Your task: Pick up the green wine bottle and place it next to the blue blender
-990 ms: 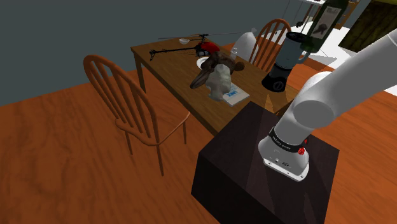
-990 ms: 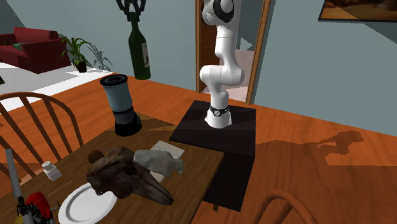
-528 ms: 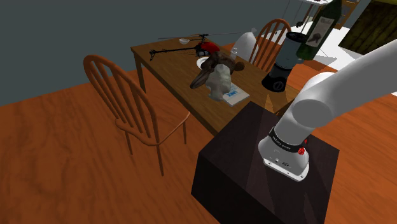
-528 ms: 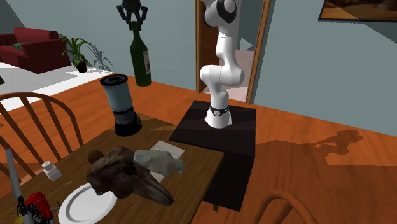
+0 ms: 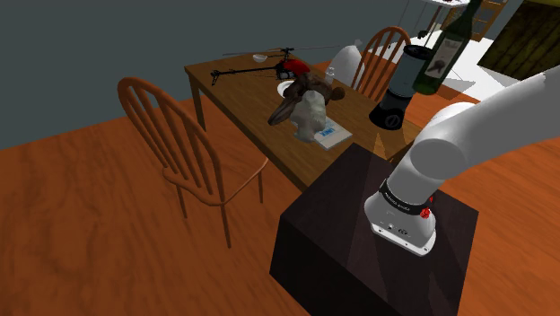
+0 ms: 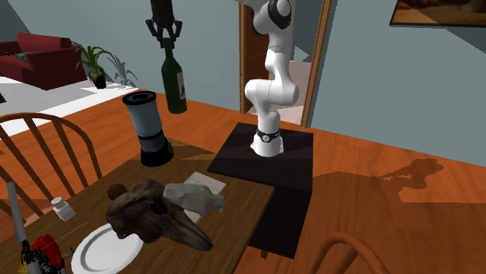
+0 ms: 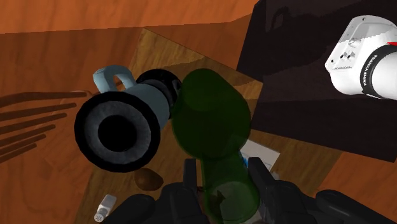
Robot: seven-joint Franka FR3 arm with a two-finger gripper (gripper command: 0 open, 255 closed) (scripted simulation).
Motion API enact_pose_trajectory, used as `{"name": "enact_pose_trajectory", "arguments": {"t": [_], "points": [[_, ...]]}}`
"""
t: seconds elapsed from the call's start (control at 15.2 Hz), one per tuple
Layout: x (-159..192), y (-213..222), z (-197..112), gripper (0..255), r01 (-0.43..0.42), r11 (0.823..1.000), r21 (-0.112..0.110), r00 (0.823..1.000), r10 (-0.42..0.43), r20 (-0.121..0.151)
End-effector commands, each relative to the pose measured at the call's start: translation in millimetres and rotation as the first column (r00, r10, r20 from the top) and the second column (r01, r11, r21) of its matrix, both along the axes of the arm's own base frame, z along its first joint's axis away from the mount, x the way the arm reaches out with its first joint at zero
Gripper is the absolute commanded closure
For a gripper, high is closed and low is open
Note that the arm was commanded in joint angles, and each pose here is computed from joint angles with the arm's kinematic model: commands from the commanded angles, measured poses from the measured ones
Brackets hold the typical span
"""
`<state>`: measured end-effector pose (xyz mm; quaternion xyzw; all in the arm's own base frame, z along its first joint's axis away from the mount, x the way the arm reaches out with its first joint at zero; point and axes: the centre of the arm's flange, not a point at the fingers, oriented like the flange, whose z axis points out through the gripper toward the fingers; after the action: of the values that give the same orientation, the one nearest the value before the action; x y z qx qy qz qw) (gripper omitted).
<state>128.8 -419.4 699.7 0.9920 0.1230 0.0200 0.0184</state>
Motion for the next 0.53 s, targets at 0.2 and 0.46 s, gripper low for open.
{"name": "enact_pose_trajectory", "arguments": {"t": [0.2,0.46], "points": [[0.5,0.4,-26.6,255,0.0,1.0,-0.001,1.0,0.0,0.0],[0.5,0.4,-47.7,255,0.0,1.0,-0.001,1.0,0.0,0.0]]}}
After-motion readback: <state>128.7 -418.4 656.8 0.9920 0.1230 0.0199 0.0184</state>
